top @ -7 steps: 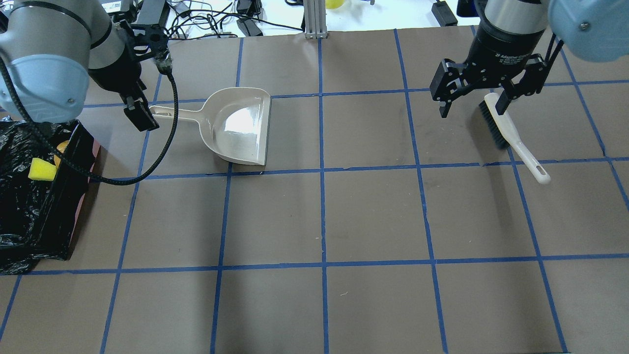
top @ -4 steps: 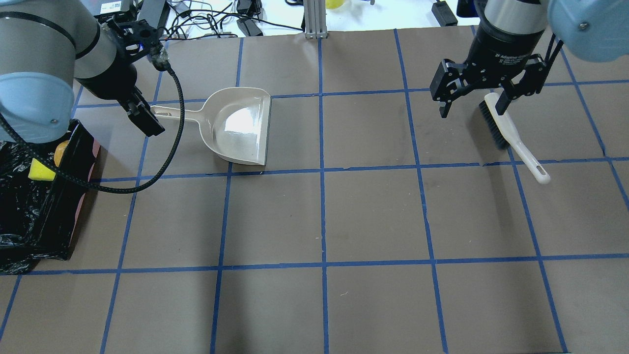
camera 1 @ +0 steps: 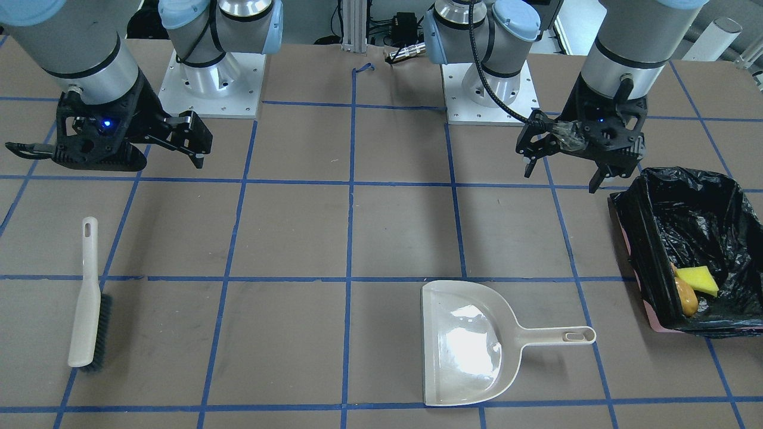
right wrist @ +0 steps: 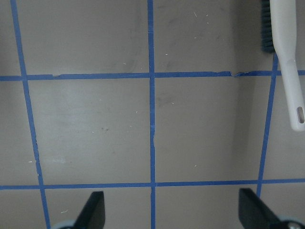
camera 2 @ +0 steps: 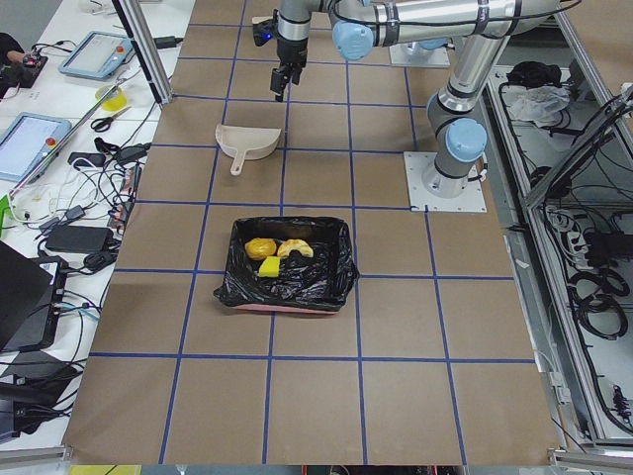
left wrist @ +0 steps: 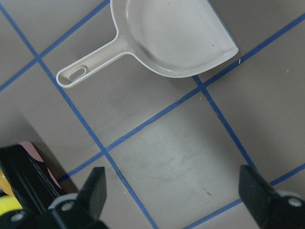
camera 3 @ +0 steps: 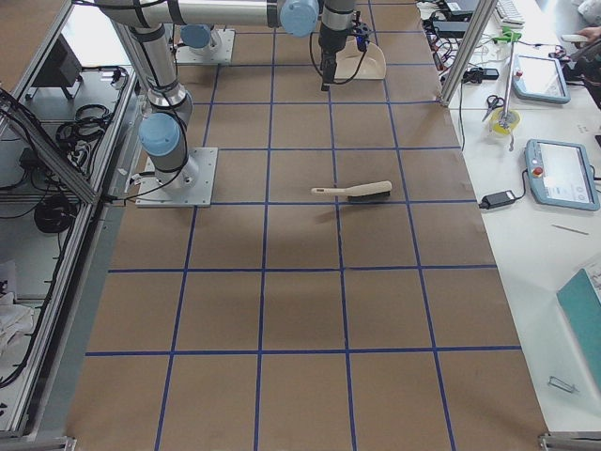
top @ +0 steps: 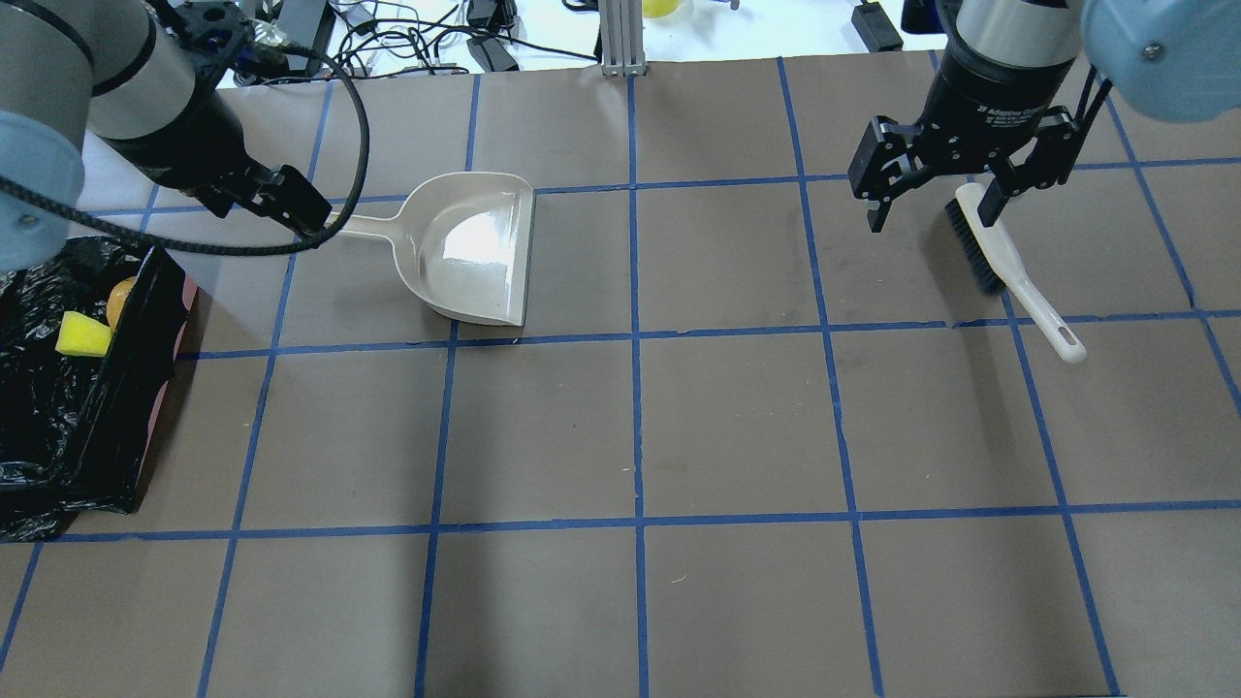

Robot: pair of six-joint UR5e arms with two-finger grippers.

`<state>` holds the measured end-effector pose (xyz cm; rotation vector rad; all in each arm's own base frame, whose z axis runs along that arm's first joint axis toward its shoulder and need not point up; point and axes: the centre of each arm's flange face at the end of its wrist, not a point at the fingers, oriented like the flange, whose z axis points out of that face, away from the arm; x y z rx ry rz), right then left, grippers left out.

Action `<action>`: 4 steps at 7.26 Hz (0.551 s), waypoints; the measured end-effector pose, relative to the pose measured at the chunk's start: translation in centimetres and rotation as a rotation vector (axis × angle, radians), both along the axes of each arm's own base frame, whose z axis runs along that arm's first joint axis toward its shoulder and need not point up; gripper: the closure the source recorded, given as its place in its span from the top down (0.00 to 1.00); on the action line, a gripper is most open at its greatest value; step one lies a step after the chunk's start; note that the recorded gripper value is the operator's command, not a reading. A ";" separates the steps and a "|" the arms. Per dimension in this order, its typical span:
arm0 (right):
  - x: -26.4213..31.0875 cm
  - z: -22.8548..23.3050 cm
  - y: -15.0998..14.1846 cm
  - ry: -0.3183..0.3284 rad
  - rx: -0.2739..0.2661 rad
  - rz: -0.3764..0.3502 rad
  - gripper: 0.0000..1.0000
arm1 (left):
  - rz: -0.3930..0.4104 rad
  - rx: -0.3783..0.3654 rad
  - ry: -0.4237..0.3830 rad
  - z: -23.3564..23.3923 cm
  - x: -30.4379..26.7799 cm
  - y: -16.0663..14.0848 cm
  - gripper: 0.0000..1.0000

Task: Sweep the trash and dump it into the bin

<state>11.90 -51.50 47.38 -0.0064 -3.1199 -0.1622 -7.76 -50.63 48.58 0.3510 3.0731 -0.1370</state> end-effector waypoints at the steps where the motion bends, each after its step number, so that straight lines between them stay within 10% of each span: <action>1: 0.0 0.0 0.0 0.000 0.000 0.000 1.00 | 0.140 0.022 0.016 1.6 -0.8 -0.4 1.00; 4: 0.0 -0.1 0.0 0.000 0.002 0.001 1.00 | 0.256 0.040 0.017 3.2 -6.1 -1.0 1.00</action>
